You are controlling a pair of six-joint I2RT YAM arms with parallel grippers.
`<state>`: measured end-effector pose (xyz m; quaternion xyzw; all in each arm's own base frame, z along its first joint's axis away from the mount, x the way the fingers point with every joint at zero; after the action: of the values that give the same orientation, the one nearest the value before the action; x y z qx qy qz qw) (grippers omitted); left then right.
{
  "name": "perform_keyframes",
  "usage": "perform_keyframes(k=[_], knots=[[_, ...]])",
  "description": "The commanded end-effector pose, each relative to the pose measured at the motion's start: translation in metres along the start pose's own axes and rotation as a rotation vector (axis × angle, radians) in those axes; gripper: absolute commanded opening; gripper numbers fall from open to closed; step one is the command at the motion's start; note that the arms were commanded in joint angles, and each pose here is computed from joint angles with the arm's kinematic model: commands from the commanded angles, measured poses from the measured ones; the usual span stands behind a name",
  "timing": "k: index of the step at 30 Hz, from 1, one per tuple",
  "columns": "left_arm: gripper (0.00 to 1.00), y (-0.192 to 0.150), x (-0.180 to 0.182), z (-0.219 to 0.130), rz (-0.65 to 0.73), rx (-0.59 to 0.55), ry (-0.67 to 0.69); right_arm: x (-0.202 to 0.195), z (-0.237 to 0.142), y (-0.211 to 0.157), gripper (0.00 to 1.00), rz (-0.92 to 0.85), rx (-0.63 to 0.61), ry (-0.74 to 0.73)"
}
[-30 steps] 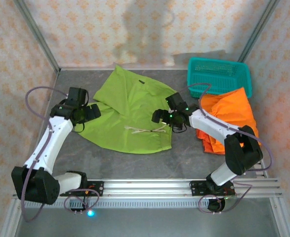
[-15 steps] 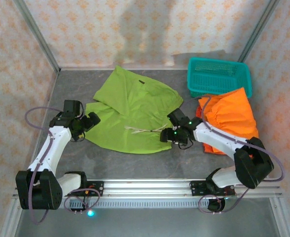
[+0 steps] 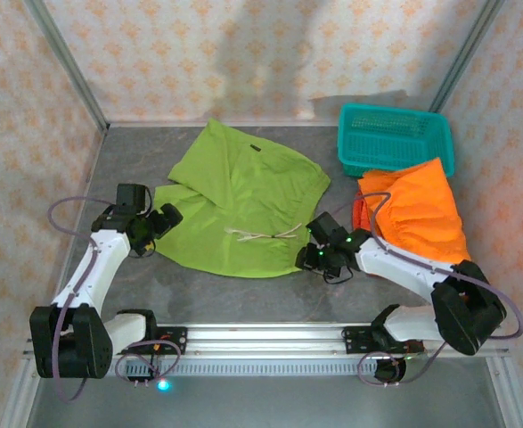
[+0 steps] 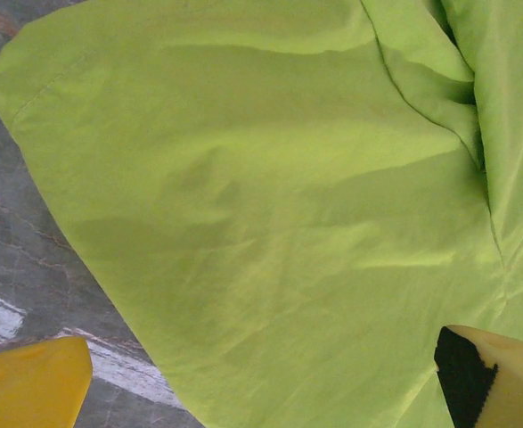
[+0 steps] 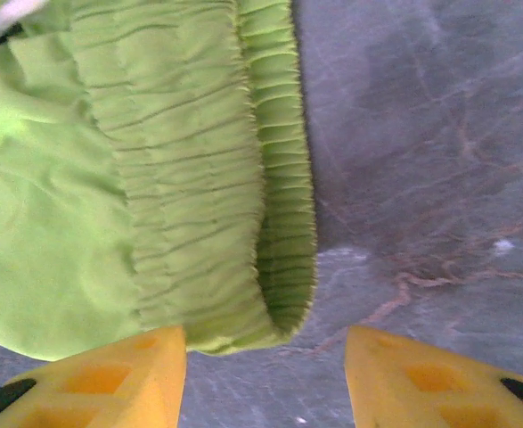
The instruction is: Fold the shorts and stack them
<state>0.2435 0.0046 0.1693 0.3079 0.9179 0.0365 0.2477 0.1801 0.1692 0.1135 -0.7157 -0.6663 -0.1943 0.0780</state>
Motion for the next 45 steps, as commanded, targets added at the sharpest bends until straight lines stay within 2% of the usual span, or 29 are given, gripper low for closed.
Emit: perform_keyframes(k=[1,5,11,15,24,28,33,38,45], knots=[[1.0,0.001,0.0,0.004,-0.022,0.001,-0.014,0.004,0.006,0.003,0.49,0.031,-0.013,0.017],[1.0,0.001,0.0,0.007,-0.023,0.004,-0.014,0.004,0.012,0.004,0.48,0.04,-0.012,0.015],[1.0,0.002,0.0,0.011,-0.025,0.009,-0.01,-0.001,0.027,0.004,0.4,0.044,0.024,-0.031],[1.0,0.004,0.001,0.012,-0.038,-0.007,0.008,-0.002,0.032,0.007,0.23,0.039,0.027,-0.056],[1.0,0.003,0.03,0.004,-0.23,-0.128,0.151,0.016,-0.006,0.034,0.0,-0.022,-0.123,-0.095],[1.0,0.003,0.044,0.006,-0.256,-0.17,0.242,0.027,-0.022,0.043,0.0,-0.028,-0.17,-0.06],[0.98,0.006,0.047,0.025,-0.257,-0.118,0.261,0.038,-0.037,0.05,0.0,-0.03,-0.199,-0.012],[0.87,0.012,0.041,0.048,-0.253,-0.065,0.245,0.05,-0.054,0.058,0.0,-0.046,-0.225,0.025],[0.73,0.014,0.04,0.072,-0.28,-0.012,0.289,0.055,-0.062,0.062,0.0,-0.05,-0.241,0.041]])
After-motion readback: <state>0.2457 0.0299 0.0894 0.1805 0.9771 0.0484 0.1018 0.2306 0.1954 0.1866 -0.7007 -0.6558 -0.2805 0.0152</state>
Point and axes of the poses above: each hand's point on the last joint's axis, 136 mm out from that joint toward the fingers, its own z axis out along the fingers, its own x axis along the line the jaws close on, y = z × x, the point moved 7 cm from there along -z, back along the fingers, and after that the axes turned 10 degrees about -z, right-handed, at the moved point
